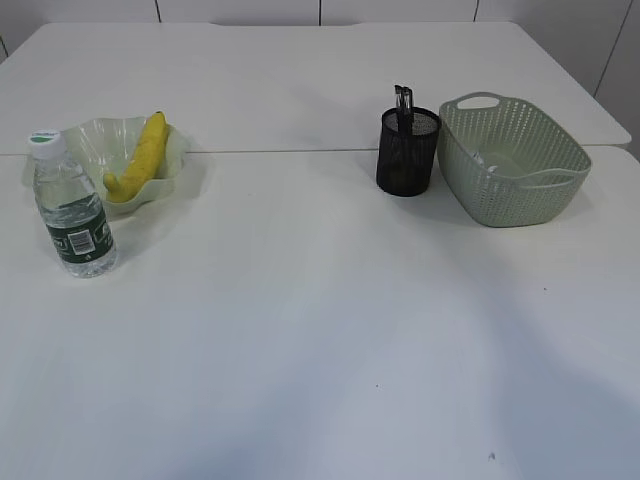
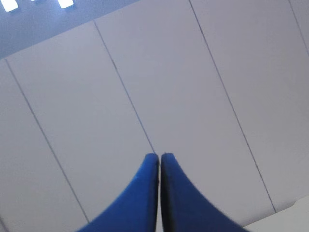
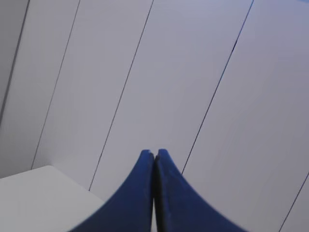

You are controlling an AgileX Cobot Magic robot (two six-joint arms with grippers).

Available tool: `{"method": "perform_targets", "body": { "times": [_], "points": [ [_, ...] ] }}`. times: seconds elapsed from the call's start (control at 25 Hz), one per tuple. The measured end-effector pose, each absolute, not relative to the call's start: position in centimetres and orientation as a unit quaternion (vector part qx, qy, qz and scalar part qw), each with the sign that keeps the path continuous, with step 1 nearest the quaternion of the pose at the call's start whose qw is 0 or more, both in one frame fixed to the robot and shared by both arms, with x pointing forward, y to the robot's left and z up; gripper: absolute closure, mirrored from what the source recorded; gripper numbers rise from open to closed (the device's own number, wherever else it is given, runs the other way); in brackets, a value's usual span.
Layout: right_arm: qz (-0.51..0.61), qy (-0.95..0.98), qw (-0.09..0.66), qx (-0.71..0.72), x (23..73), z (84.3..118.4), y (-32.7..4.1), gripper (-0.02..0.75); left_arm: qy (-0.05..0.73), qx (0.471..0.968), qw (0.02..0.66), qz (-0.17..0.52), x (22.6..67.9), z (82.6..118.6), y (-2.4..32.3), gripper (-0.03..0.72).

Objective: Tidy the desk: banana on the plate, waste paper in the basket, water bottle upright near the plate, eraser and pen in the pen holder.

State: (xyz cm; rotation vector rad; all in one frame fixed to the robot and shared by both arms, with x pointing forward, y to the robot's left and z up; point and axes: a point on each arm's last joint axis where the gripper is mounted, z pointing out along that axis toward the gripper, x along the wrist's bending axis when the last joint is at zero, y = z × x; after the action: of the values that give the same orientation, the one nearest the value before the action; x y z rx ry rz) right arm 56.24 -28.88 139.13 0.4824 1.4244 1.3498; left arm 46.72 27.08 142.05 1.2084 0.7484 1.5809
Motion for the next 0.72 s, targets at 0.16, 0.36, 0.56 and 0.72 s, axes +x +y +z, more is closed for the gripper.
{"method": "perform_targets", "body": {
  "times": [0.16, 0.36, 0.56, 0.72],
  "points": [
    [0.563, 0.604, 0.517, 0.225, 52.1, 140.8, -28.4, 0.748, 0.319, 0.459, 0.488, 0.671, 39.3, 144.2, 28.8, 0.713],
    [0.528, 0.596, 0.563, 0.221, 44.9, 143.5, -28.1, 0.748, 0.31, 0.384, 0.517, 0.699, 27.3, 145.7, 31.2, 0.713],
    [0.501, 0.561, 0.624, 0.212, 35.4, 145.6, -27.6, 0.749, 0.328, 0.353, 0.5, 0.719, 17.4, 143.5, 33.5, 0.713],
    [0.48, 0.567, 0.626, 0.239, 30.8, 144.3, -27.4, 0.748, 0.357, 0.359, 0.48, 0.717, 12.7, 140.3, 34.7, 0.713]
  ]
}}
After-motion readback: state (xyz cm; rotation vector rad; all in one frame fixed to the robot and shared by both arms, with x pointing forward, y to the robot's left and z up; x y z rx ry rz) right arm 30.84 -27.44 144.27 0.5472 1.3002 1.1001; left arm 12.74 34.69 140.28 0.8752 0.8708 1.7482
